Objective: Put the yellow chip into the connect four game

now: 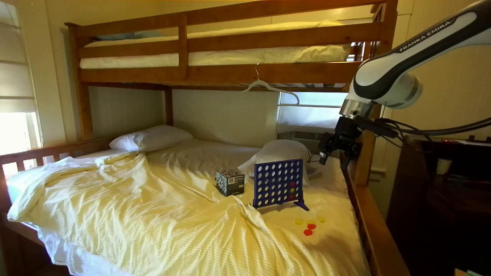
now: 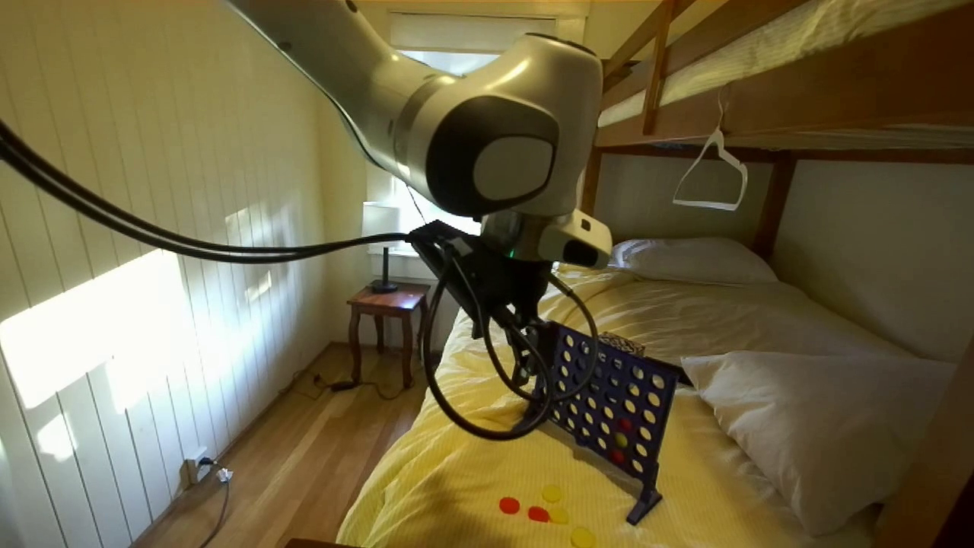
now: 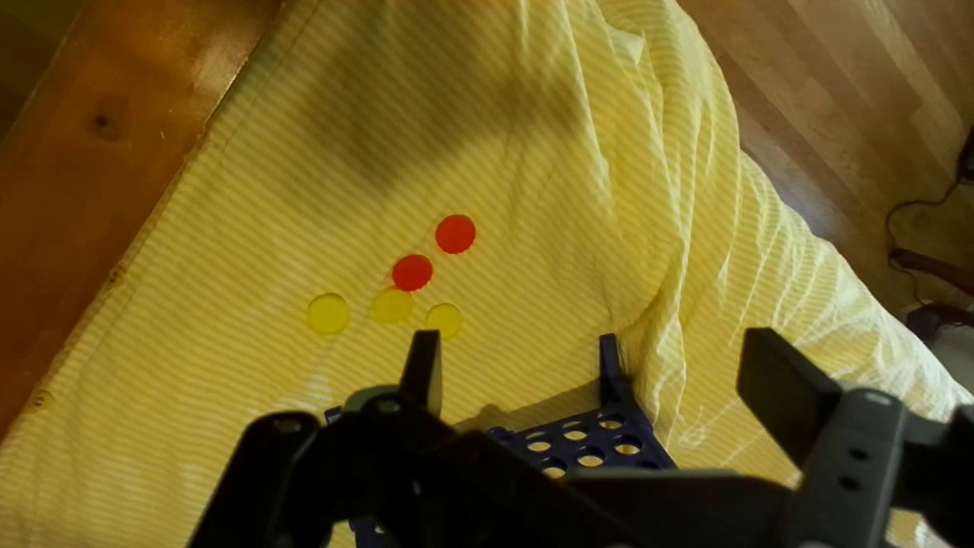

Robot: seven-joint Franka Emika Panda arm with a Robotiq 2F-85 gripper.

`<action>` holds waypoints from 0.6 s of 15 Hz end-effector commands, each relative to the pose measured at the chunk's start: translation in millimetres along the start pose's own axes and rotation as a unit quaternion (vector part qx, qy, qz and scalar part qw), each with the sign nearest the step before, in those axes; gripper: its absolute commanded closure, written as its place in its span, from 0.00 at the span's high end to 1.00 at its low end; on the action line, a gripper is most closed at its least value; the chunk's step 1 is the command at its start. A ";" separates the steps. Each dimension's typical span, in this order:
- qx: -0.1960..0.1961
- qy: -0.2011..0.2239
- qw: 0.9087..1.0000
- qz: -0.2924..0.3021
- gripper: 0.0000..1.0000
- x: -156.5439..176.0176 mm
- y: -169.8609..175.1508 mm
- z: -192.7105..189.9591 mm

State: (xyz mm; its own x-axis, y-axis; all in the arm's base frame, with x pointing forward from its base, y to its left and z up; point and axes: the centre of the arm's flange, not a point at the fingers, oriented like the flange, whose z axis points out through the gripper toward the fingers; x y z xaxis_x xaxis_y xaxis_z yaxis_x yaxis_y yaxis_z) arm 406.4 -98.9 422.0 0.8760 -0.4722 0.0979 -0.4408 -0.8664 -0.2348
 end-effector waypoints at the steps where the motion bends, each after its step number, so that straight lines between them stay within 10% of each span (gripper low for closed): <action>1: 0.000 0.000 1.000 0.000 1.00 0.0 -0.1 0.0; 9: -0.114 0.014 0.992 -0.057 1.00 20.7 -16.0 77.9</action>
State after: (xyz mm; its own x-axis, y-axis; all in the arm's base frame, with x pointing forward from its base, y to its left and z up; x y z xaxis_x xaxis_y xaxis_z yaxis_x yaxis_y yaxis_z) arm 426.7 -86.3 379.5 0.8960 -0.4326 0.0999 -0.4243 -0.9006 -0.0937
